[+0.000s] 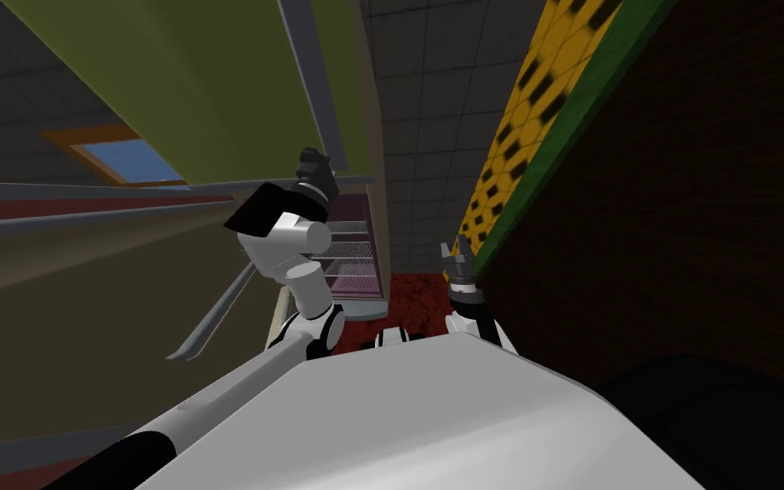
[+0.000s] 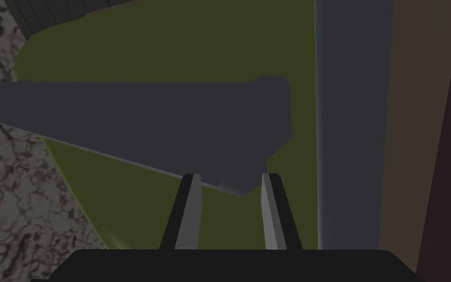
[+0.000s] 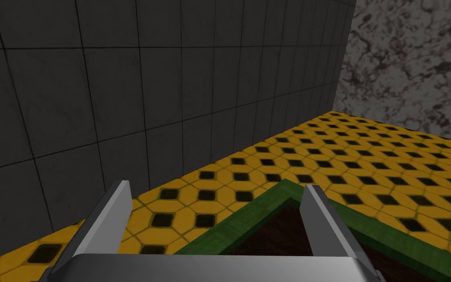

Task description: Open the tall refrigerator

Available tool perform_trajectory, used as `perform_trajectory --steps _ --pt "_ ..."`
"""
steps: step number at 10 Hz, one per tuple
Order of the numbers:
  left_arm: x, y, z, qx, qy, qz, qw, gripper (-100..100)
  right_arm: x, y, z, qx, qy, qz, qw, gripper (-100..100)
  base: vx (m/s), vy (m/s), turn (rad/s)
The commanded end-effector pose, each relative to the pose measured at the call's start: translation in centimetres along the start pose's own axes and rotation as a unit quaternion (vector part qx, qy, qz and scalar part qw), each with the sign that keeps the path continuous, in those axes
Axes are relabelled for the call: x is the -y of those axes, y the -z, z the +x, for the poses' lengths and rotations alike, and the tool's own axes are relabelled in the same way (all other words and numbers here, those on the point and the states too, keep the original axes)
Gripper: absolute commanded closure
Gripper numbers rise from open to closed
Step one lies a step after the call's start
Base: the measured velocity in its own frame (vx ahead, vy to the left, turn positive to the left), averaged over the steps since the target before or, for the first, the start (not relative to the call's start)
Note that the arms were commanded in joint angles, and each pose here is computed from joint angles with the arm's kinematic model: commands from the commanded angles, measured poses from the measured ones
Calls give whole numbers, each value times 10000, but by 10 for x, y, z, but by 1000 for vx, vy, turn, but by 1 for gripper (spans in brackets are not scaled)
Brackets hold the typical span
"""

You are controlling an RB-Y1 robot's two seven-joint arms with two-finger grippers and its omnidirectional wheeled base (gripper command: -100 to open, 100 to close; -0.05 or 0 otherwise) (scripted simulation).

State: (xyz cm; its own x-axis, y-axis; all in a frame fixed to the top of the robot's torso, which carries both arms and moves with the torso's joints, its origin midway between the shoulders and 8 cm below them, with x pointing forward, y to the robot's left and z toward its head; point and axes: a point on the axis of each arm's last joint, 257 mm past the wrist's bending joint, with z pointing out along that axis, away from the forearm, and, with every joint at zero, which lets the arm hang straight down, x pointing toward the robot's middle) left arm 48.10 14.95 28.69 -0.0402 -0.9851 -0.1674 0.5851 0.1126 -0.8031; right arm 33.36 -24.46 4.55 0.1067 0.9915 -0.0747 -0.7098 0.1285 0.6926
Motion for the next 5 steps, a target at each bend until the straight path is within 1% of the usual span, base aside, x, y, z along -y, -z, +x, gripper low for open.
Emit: perform_trajectory --steps 1,2,3,4,5 --pt "-2 -19 -12 -30 -229 124 9997 100 0 0 0 -1 0 -1 10000 0 -282 170 -281" --pt "-20 -25 -10 -48 -224 -65 9997 100 0 0 0 -1 0 -1 10000 0 -185 96 -49" --pt "-3 -34 -25 -26 -417 191 9989 100 0 0 0 0 0 0 10000 0 -230 161 -346" --pt "-14 -39 -25 -40 -409 116 9991 100 0 0 0 -1 0 -2 10000 0 -223 166 -363" --pt "-29 -43 -25 -46 -398 -20 9992 100 0 0 0 -1 1 0 10000 0 -130 80 -44"
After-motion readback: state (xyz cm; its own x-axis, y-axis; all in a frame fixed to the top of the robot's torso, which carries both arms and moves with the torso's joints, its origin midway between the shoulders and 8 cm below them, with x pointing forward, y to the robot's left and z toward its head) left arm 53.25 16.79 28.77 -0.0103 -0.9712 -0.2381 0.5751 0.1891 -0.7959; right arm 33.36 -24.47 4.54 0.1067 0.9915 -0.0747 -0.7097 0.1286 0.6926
